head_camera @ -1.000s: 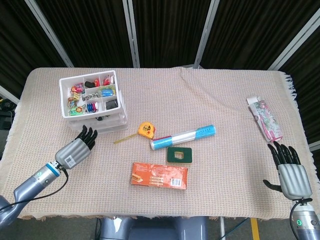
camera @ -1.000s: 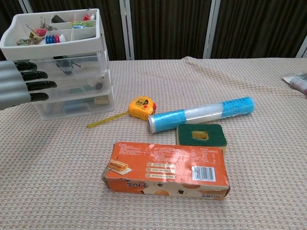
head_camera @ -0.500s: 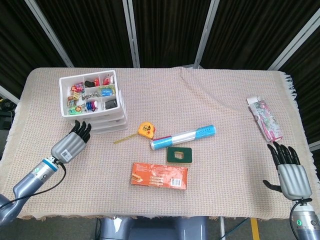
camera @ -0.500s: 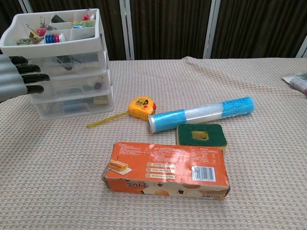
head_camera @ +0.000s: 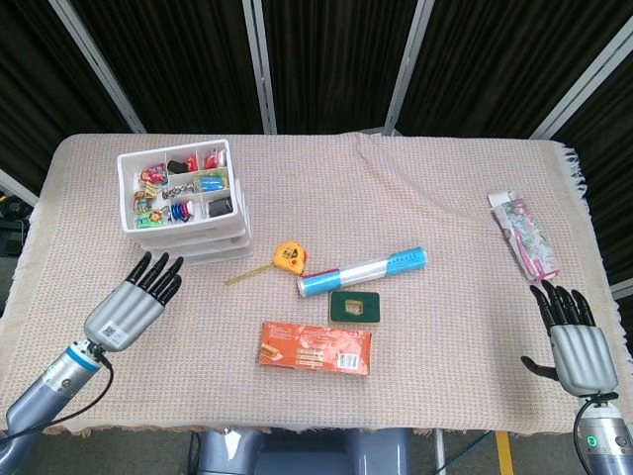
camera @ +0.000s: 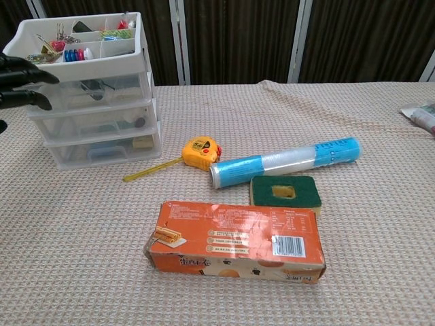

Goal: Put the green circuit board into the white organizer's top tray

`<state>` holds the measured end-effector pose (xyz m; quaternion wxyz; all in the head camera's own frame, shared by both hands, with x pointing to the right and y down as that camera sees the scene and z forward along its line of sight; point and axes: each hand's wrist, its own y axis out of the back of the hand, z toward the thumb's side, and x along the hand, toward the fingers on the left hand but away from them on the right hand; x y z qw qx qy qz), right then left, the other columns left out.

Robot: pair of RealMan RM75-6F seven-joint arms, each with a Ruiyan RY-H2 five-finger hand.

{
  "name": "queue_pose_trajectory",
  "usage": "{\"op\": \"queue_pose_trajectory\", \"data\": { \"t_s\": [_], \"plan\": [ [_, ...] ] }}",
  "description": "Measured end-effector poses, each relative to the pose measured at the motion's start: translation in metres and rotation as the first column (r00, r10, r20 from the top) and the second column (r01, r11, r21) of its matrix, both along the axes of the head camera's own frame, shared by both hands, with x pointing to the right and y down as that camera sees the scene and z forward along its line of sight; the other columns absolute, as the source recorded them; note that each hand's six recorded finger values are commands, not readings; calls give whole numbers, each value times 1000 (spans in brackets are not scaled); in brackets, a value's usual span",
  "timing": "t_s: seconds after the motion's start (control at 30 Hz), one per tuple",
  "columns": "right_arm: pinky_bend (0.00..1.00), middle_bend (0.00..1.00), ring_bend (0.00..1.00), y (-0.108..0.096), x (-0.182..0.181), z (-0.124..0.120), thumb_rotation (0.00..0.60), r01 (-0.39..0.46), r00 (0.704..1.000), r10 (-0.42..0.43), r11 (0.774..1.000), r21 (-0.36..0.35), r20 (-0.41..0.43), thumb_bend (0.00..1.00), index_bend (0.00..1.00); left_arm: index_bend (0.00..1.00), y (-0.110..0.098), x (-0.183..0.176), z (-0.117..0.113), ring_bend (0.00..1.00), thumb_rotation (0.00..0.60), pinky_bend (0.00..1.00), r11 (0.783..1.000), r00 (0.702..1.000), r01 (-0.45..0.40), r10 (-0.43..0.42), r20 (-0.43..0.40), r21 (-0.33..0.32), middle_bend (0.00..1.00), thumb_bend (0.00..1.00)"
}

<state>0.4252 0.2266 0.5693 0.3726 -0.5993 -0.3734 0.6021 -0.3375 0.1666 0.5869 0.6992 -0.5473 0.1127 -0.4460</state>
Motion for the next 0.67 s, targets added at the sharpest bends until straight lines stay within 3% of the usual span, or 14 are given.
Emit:
{"op": "queue_pose_trajectory", "data": {
  "t_s": [0.07, 0.13, 0.23, 0.37, 0.53, 0.6, 0.67],
  "plan": [
    [0, 0, 0, 0, 0, 0, 600, 0, 1000, 0, 1000, 3, 0, 0, 53, 154, 4, -5, -12, 0, 600, 93, 997, 993, 74, -75, -89, -12, 0, 203],
    [0, 0, 0, 0, -1, 0, 600, 1, 1000, -1, 1000, 5, 0, 0, 53, 131, 8, -13, -24, 0, 600, 70, 984, 966, 172, -176, -191, -38, 0, 194],
    [0, 0, 0, 0, -1, 0, 600, 4, 1000, -4, 1000, 9, 0, 0, 52, 101, 13, -28, -33, 0, 600, 32, 946, 905, 307, -324, -276, -105, 0, 176],
    [0, 0, 0, -1, -1, -1, 600, 0, 1000, 0, 1000, 14, 6, 0, 49, 38, 20, -53, -37, 0, 600, 0, 872, 818, 455, -490, -301, -182, 0, 109],
    [0, 0, 0, -2, -4, -1, 600, 7, 1000, -8, 1000, 25, 15, 0, 44, 24, 35, -93, -40, 0, 600, 0, 745, 687, 616, -667, -289, -257, 0, 72],
    [0, 0, 0, -3, -5, -1, 600, 11, 1000, -12, 999, 30, 17, 0, 44, 24, 42, -103, -42, 0, 600, 0, 715, 661, 645, -699, -274, -269, 0, 70],
    [0, 0, 0, -4, -7, -2, 600, 12, 1000, -13, 999, 37, 23, 0, 44, 24, 44, -106, -41, 0, 600, 0, 709, 657, 652, -705, -266, -271, 0, 70]
  ]
}}
